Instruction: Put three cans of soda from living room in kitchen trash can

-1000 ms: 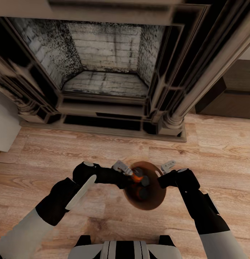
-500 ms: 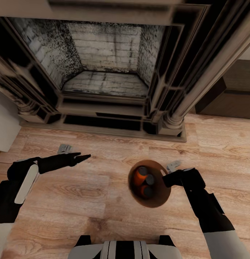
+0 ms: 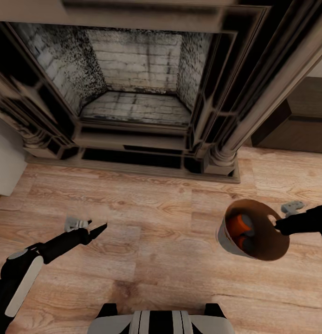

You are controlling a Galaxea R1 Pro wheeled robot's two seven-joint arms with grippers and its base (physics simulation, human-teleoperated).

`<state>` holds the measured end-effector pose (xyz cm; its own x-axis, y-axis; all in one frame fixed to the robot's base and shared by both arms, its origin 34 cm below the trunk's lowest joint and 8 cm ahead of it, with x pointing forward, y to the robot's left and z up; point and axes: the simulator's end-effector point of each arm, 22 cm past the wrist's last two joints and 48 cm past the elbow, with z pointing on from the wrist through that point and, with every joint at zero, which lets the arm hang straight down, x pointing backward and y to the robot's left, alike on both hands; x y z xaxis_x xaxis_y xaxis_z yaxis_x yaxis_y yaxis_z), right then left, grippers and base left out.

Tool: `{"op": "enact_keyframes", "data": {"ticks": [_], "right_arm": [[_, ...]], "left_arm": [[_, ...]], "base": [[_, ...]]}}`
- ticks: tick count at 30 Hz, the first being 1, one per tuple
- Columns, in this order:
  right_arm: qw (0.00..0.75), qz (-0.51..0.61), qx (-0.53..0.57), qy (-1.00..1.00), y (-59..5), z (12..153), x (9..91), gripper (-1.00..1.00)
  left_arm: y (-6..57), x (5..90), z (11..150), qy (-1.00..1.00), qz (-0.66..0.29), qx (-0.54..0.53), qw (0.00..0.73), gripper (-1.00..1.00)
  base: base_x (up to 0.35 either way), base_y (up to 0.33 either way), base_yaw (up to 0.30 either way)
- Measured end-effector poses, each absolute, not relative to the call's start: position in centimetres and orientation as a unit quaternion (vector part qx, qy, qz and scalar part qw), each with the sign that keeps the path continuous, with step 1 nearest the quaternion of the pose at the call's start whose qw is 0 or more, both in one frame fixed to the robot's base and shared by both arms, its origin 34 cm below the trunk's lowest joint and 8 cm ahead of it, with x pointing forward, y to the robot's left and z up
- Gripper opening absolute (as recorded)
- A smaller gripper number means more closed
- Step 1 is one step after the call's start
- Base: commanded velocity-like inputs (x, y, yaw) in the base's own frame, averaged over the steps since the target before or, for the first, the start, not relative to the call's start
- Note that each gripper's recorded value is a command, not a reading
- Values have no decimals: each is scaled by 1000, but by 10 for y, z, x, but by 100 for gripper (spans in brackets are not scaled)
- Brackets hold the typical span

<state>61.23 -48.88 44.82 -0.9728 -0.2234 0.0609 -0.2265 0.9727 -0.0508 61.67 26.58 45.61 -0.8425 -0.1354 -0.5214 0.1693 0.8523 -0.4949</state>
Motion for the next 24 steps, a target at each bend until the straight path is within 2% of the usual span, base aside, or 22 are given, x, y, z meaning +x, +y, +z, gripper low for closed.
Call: {"op": "enact_keyframes", "data": {"ticks": [8,24], "right_arm": [[69,36,83,-993,-557,460,599,-100],[79,53,83,-992,-572,447,592,-100]], "left_arm": [[281,586,419,932,-240,-5,271,100],[294,573,384,937,-223,-16,267,100]], "base": [[0,0,0],[0,0,0]]}}
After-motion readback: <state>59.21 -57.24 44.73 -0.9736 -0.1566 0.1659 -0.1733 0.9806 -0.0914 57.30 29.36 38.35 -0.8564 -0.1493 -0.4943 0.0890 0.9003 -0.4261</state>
